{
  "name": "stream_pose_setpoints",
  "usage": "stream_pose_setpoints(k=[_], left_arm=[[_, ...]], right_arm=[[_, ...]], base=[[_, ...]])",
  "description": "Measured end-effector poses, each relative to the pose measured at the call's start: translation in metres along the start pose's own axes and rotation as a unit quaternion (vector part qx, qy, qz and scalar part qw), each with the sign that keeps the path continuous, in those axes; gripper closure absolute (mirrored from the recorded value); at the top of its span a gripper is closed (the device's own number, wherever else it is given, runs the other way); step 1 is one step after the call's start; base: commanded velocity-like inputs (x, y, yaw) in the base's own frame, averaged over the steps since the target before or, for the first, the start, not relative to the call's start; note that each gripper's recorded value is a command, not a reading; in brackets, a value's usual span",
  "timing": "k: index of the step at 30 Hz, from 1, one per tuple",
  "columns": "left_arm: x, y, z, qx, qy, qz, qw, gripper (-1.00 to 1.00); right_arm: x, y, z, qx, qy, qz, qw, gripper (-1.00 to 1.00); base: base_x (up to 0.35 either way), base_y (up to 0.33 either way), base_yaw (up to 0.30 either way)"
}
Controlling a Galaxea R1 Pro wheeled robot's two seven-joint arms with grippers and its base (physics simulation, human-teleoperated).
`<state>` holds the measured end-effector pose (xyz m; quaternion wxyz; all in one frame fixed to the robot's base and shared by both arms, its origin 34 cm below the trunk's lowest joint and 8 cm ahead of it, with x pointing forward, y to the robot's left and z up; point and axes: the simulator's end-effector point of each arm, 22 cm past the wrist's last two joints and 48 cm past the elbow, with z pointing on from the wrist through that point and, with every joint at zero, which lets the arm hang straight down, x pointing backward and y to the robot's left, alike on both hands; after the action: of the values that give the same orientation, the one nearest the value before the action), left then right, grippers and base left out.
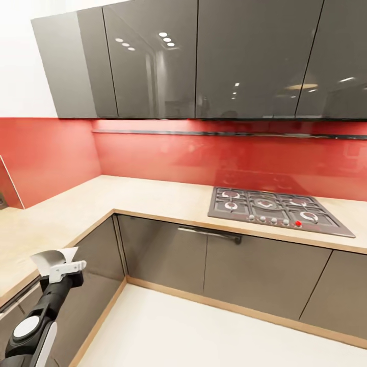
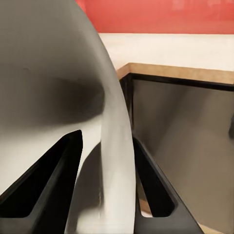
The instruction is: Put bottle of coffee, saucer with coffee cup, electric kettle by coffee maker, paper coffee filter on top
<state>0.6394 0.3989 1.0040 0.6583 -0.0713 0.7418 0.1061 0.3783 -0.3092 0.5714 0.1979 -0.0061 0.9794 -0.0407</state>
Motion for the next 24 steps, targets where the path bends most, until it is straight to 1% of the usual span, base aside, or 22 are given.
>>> stream_pose_setpoints(k=[1, 2, 4, 6, 9, 12, 20, 22, 24], left_arm=[[0.000, 0.000, 0.000, 0.000, 0.000, 0.000, 1.0000, 1.00], [0.000, -0.002, 0.002, 0.005, 0.003, 0.001, 1.0000, 1.00], [0.004, -0.012, 0.005, 0.011, 0.010, -0.005, 0.9999, 1.00], [0.006, -0.019, 0.008, 0.017, 0.016, -0.007, 0.9997, 1.00], [0.004, -0.027, 0.012, 0.023, 0.020, -0.007, 0.9995, 1.00], [-0.001, -0.028, 0.016, 0.023, 0.020, -0.009, 0.9995, 1.00], [-0.016, -0.030, 0.027, 0.023, 0.021, -0.014, 0.9994, 1.00], [-0.015, -0.030, 0.027, 0.023, 0.025, -0.014, 0.9993, 1.00], [-0.015, -0.029, 0.025, 0.022, 0.023, -0.016, 0.9994, 1.00]], right_arm=[[0.000, 0.000, 0.000, 0.000, 0.000, 0.000, 1.0000, -1.00], [0.004, 0.006, 0.000, -0.005, 0.004, -0.003, 1.0000, -1.00], [0.009, 0.015, 0.000, -0.012, 0.010, -0.005, 0.9999, -1.00], [0.014, 0.022, -0.001, -0.016, 0.015, -0.004, 0.9997, -1.00], [0.023, 0.022, -0.001, -0.016, 0.024, -0.004, 0.9996, -1.00], [0.030, 0.022, -0.002, -0.016, 0.032, -0.005, 0.9994, -1.00], [0.030, 0.022, -0.002, -0.016, 0.032, -0.005, 0.9994, -1.00], [0.030, 0.022, -0.002, -0.016, 0.032, -0.005, 0.9994, -1.00], [0.027, 0.021, -0.002, -0.015, 0.029, -0.004, 0.9995, -1.00]], base=[[0.000, 0.000, 0.000], [0.000, 0.000, 0.000], [0.000, 0.000, 0.000], [0.000, 0.000, 0.000], [0.000, 0.000, 0.000], [0.000, 0.000, 0.000], [0.000, 0.000, 0.000], [0.000, 0.000, 0.000], [0.000, 0.000, 0.000]])
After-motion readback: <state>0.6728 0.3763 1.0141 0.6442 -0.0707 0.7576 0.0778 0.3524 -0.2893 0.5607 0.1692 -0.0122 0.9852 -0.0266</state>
